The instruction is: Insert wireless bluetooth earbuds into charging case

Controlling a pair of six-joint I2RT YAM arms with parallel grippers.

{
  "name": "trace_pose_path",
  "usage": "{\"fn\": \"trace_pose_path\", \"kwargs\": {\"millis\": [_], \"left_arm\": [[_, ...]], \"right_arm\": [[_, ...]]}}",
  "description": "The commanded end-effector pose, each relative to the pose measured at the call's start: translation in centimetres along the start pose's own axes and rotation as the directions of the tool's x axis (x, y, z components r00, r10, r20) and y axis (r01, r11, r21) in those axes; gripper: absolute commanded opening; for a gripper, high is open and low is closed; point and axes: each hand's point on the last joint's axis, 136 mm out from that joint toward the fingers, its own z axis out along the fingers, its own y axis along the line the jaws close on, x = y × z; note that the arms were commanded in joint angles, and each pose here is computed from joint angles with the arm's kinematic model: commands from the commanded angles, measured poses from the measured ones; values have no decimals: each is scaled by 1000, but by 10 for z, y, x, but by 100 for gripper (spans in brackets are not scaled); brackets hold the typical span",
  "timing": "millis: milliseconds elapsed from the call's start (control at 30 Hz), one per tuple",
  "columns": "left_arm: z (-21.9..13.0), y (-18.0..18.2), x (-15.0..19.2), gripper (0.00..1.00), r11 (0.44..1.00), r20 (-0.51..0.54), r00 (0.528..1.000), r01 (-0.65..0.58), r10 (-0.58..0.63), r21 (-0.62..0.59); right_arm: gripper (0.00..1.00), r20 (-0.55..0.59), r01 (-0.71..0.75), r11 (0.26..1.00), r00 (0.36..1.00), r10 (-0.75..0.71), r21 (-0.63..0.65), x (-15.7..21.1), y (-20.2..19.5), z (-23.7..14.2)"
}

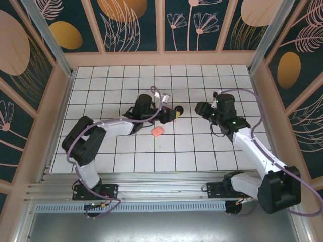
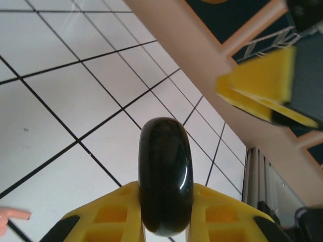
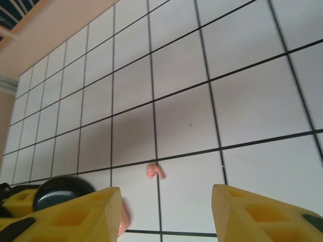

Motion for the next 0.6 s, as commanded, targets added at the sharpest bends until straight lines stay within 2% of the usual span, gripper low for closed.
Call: {"fn": "trace_pose_path", "kwargs": {"millis": [0, 100, 233, 567], "left_arm": [[31, -3, 11, 18, 990, -77, 988, 133, -136, -45], [61, -6, 22, 18, 981, -133, 973, 184, -190, -58], [89, -3, 29, 19, 964, -156, 953, 250, -261, -90], [129, 9, 60, 24, 934, -227, 913, 297, -338, -198]], "right_arm": [[50, 37, -31, 997, 999, 29, 76, -1, -21, -7], [50, 59, -45, 991, 998, 38, 128, -2, -32, -12], [50, 87, -70, 982, 995, 56, 174, 1, -45, -21], [51, 118, -99, 978, 990, 77, 185, 8, -59, -43]]}}
